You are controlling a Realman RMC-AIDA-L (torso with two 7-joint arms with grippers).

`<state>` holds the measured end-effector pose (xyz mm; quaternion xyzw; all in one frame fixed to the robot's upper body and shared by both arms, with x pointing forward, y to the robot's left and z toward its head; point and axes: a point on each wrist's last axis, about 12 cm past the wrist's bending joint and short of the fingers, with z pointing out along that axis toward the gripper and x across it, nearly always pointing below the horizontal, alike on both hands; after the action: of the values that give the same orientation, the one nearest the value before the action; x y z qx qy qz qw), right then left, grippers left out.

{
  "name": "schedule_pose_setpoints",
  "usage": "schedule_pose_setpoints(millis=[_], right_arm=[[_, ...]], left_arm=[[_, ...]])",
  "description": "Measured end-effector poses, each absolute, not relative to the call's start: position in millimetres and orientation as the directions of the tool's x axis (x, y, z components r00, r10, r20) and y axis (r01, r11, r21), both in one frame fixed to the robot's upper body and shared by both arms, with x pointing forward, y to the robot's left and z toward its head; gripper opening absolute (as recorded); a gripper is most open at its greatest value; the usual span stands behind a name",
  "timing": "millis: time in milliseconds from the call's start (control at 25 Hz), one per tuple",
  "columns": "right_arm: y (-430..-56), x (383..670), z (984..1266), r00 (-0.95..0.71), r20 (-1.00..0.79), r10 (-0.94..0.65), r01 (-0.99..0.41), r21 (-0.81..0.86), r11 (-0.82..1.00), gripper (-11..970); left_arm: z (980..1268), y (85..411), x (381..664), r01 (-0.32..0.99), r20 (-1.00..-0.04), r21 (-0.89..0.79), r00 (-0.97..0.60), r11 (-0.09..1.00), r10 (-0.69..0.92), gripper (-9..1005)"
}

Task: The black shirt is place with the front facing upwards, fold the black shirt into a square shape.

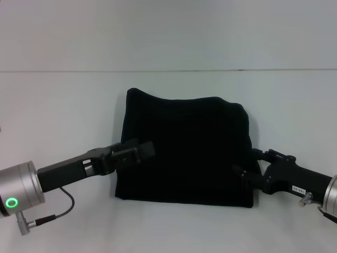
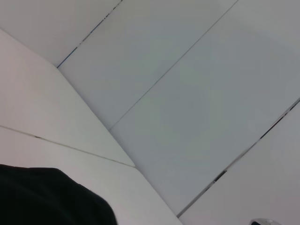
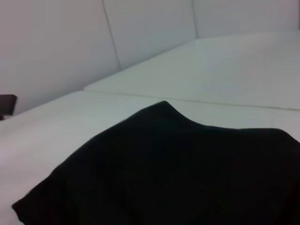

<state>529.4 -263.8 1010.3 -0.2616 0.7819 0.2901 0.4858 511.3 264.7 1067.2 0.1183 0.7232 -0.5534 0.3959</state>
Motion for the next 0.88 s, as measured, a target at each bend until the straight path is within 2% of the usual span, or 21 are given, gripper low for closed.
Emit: schedule_pose_setpoints(millis=[280,480,640,880], right_arm=[[-272.1,523.4,1015.2,-0.362,-0.930,-0.064,-0.680,0.216,0.700,835],[-271.5,512.7,1025.9,-0.251,-0.967,-0.033,-0.749,0.173,0.640,835],[-256.9,506.9,1025.4,-0.199,-0.977,-0.073,-0.816,0.124,0.564,834],[-244.2,506.2,1010.2,-0.233,-0.956,-0.181,-0.836,0.101,0.539,834]], left_arm=[[1067.0,265.3,513.4,0.605,-0.705,-0.704,-0.657,0.371,-0.267,959],[1066.9,265.7,514.9,0.602,-0.706,-0.702,-0.656,0.379,-0.267,958],[1066.0,267.7,515.5,0.594,-0.706,-0.702,-0.654,0.393,-0.273,957],[1062.8,275.9,516.0,0.560,-0.701,-0.706,-0.643,0.434,-0.310,956]])
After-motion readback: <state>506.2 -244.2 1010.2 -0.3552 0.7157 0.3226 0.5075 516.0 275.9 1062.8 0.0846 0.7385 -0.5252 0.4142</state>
